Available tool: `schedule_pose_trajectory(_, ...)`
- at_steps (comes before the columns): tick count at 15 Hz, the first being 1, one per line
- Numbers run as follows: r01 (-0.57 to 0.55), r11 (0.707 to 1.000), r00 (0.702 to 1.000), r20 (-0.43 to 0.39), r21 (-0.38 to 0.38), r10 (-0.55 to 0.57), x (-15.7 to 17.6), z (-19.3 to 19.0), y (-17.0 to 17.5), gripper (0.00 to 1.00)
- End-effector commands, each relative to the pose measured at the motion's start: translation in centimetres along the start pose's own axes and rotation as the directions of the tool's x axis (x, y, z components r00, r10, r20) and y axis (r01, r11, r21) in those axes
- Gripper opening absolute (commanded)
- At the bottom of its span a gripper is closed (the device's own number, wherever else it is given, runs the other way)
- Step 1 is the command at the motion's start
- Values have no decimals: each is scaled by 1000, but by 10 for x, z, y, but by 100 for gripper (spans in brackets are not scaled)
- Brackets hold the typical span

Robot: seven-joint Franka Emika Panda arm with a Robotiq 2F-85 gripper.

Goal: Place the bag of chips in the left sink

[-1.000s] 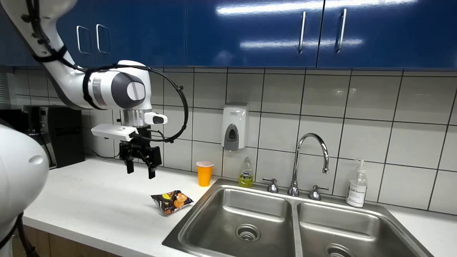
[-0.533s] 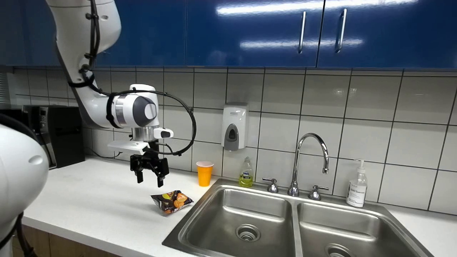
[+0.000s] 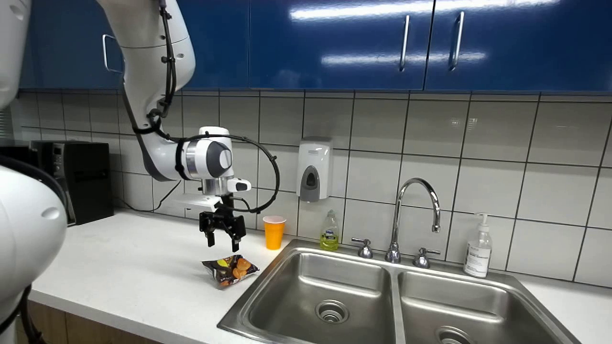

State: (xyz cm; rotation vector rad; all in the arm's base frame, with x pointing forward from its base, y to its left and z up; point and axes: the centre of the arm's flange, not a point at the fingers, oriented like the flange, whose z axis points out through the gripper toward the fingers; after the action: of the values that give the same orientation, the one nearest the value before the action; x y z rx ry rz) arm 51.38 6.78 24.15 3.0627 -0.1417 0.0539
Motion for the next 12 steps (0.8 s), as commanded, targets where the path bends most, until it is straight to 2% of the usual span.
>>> schedule_pose_trajectory(1, -43, 998, 998, 50, -39, 45, 22, 15, 1, 100)
schedule_pose_trajectory(5, -54, 998, 994, 91, -44, 58, 30, 35, 4, 100)
schedule_pose_trajectory(12, -89, 996, 991, 100, -27, 91, 41, 52, 6, 100)
